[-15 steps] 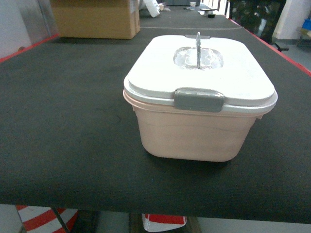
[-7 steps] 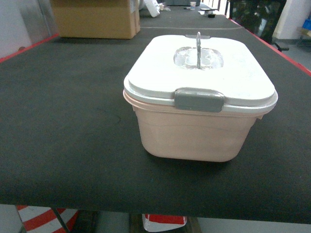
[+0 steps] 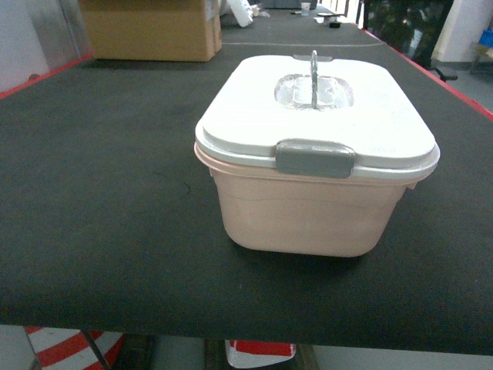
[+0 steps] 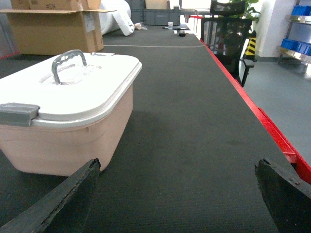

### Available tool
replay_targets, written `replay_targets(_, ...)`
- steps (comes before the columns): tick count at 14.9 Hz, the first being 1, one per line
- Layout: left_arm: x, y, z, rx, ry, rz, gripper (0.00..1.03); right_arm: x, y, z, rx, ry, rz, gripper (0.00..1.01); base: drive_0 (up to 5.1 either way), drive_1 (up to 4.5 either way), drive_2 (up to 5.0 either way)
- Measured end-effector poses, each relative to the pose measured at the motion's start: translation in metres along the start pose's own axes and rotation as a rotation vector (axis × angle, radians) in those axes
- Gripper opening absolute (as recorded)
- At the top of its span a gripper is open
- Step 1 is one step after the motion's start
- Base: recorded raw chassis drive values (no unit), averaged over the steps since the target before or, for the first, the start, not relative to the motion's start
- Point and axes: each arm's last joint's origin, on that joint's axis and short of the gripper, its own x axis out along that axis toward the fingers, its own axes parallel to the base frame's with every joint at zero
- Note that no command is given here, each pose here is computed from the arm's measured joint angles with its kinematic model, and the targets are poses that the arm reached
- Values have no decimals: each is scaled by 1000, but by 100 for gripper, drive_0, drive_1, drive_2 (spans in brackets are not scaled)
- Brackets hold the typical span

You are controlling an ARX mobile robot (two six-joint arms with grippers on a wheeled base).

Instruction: Pick capacitor and pack into box

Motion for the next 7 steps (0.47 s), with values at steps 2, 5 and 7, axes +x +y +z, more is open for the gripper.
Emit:
replay_targets(2, -2, 0, 6, 0, -56, 0, 2, 0, 0, 0, 0, 0, 0, 98, 0, 0, 0)
replay_targets(5, -1, 0, 3, 0, -34, -1, 5, 0, 0, 0, 0, 0, 0, 98, 0, 0, 0)
replay_targets(7, -1, 0, 3, 0, -33, -1, 28, 0, 0, 0, 0, 0, 0, 98, 0, 0, 0)
